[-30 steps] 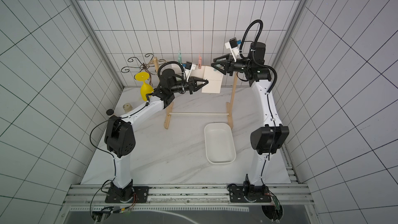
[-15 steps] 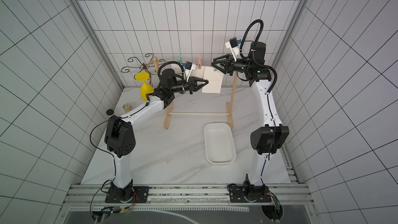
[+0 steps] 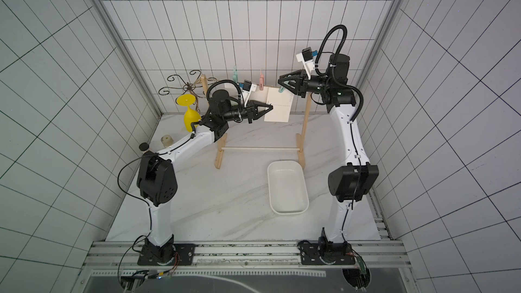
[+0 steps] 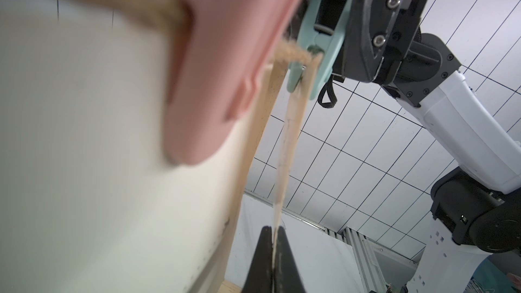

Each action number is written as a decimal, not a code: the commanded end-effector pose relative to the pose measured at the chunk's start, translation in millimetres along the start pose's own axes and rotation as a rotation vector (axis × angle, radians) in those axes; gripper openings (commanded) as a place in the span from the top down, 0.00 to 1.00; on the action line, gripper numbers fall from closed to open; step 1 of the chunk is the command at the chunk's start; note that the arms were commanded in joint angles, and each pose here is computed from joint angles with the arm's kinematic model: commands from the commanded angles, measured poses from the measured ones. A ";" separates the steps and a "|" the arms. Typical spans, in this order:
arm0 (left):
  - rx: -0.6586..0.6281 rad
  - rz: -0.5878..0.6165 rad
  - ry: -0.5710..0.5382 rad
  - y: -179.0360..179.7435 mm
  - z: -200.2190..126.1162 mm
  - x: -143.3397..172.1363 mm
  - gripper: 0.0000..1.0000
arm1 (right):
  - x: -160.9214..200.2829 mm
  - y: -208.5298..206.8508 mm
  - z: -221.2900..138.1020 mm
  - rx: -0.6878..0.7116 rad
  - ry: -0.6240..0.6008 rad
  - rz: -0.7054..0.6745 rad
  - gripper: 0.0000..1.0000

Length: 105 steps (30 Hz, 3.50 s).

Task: Remove the postcards from the strings
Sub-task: Remove the clamp from the clothesline, then place the postcard at the center of the board, then place the clamp in the storage box.

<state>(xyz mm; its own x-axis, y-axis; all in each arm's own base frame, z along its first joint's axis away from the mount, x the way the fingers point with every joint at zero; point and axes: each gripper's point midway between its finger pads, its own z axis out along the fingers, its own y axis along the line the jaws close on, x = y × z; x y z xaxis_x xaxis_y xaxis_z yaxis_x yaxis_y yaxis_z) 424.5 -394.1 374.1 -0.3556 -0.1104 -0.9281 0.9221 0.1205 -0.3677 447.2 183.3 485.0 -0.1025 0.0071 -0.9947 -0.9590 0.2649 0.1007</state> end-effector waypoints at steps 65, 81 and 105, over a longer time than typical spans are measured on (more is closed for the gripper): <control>-0.286 -0.029 -0.117 -101.9 -121.6 47.9 1.00 | 37.1 126.0 -55.1 0.333 -0.251 0.038 1.00; -0.452 -0.476 0.100 -86.7 -174.7 232.4 1.00 | 272.8 126.1 -70.0 0.583 0.003 0.507 1.00; -0.521 -0.649 0.200 -55.7 -182.5 307.3 0.77 | 406.1 122.2 -78.9 0.760 0.228 0.736 0.55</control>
<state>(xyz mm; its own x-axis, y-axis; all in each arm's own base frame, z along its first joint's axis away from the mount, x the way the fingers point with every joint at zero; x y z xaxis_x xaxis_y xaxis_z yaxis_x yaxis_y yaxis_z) 232.3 -260.0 96.3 -0.8649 -0.1132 -0.4890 0.3611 0.5365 -0.7627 269.9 147.4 109.7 -0.7014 0.2409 -0.6709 -0.2735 0.7781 0.5654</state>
